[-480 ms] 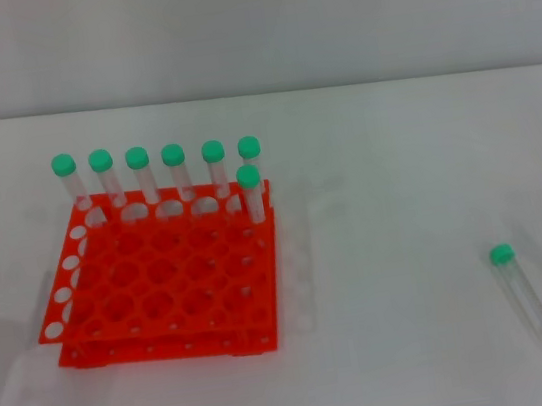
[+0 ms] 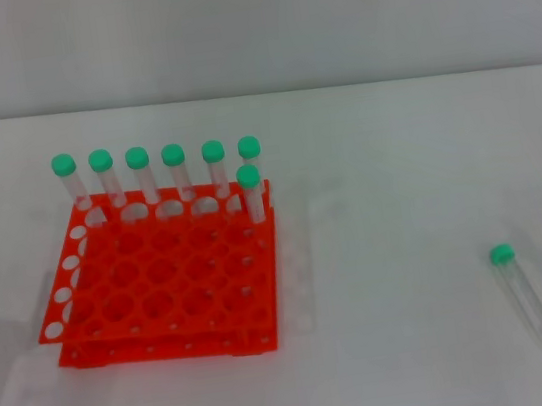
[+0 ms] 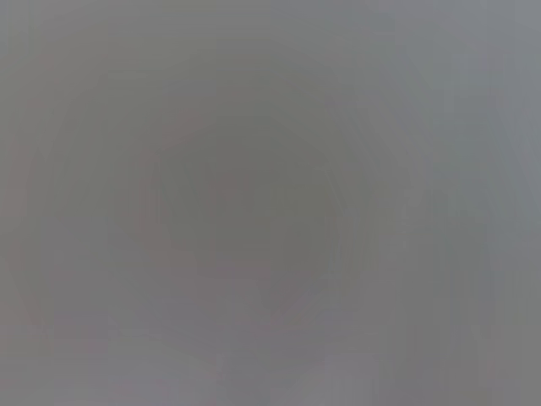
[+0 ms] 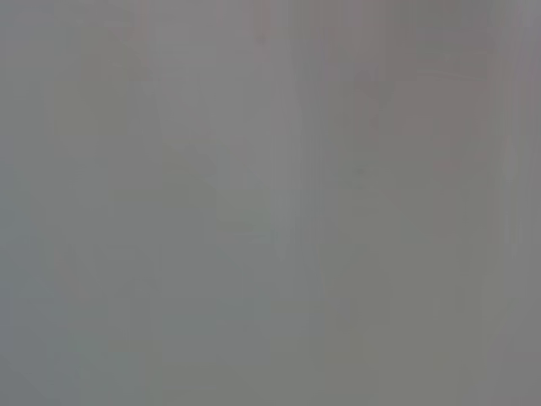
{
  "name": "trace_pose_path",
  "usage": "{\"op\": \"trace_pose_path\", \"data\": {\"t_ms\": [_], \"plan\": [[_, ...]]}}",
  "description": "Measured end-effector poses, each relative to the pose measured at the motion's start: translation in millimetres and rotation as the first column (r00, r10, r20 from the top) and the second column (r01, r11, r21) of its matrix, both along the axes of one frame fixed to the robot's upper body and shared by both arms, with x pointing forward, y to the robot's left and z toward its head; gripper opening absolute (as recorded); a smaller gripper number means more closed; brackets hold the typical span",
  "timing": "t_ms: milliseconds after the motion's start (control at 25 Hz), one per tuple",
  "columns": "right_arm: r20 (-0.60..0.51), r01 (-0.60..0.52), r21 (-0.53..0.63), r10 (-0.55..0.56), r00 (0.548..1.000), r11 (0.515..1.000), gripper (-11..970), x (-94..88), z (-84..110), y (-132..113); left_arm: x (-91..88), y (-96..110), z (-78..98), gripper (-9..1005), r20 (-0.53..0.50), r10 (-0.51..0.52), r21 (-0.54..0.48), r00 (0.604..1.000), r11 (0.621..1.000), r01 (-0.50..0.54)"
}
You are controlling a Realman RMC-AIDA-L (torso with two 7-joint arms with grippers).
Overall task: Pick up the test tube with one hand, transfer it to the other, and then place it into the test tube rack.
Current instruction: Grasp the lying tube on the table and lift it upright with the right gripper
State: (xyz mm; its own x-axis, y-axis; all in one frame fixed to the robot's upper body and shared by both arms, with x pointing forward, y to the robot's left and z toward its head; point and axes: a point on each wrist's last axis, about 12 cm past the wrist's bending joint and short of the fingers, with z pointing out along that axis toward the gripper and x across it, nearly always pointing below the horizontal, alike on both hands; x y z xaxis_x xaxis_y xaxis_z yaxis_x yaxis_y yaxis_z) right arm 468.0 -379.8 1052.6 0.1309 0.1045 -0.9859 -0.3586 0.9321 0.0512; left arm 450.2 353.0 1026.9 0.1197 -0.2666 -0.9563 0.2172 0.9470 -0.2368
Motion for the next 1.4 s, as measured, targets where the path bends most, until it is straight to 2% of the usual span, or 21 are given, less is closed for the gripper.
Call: {"op": "trace_pose_path", "data": {"t_ms": [200, 400, 440, 600, 720, 760, 840, 960, 1080, 1280, 1400], "plan": [[-0.054, -0.053, 0.004, 0.053, 0.997, 0.999, 845, 10.2, 11.2, -10, -2.2, -1, -0.1, 797, 0.002, -0.008, -0.007, 1.000, 1.000, 0.008], [-0.201, -0.130, 0.004, 0.128, 0.971, 0.992, 838, 31.2, 43.4, -29, -4.6, 1, -0.4, 795, -0.003, -0.014, -0.029, 1.000, 0.999, 0.014], [-0.201, -0.130, 0.004, 0.128, 0.971, 0.992, 837, 31.2, 43.4, -29, -4.9, 1, -0.5, 795, -0.005, -0.015, -0.032, 1.000, 0.999, 0.014], [-0.422, -0.203, -0.066, 0.157, 0.893, 0.977, 832, 48.7, 94.1, -38, -6.1, 1, -1.5, 793, -0.012, -0.012, -0.035, 1.000, 0.999, 0.012], [-0.504, -0.225, -0.119, 0.136, 0.853, 0.967, 828, 54.4, 111.7, -33, -8.1, 3, -3.2, 792, -0.023, -0.006, -0.035, 1.000, 0.999, 0.005], [-0.564, -0.245, -0.166, 0.111, 0.818, 0.955, 826, 59.2, 123.3, -24, -8.6, 3, -3.6, 792, -0.025, -0.005, -0.035, 1.000, 0.999, 0.004], [-0.638, -0.254, -0.232, 0.050, 0.768, 0.939, 824, 63.4, 134.5, -14, -9.4, 3, -4.0, 791, -0.027, -0.003, -0.035, 1.000, 0.999, 0.002], [-0.718, -0.285, -0.347, -0.057, 0.694, 0.894, 819, 65.5, 154.8, 10, -9.2, 3, -4.1, 791, -0.028, -0.003, -0.035, 1.000, 0.999, 0.002], [-0.763, -0.344, -0.378, -0.079, 0.641, 0.860, 815, 65.9, 164.4, 37, -8.3, 3, -3.9, 790, -0.028, -0.005, -0.034, 1.000, 0.999, 0.004], [-0.839, -0.439, -0.373, -0.096, 0.535, 0.817, 809, 62.9, 161.3, 74, -6.1, 2, -4.8, 788, -0.038, -0.001, -0.029, 0.999, 1.000, 0.000], [-0.864, -0.493, -0.358, -0.082, 0.496, 0.793, 802, 59.8, 156.1, 95, -5.5, 3, -4.9, 787, -0.040, 0.000, -0.029, 0.999, 1.000, -0.001]]}}
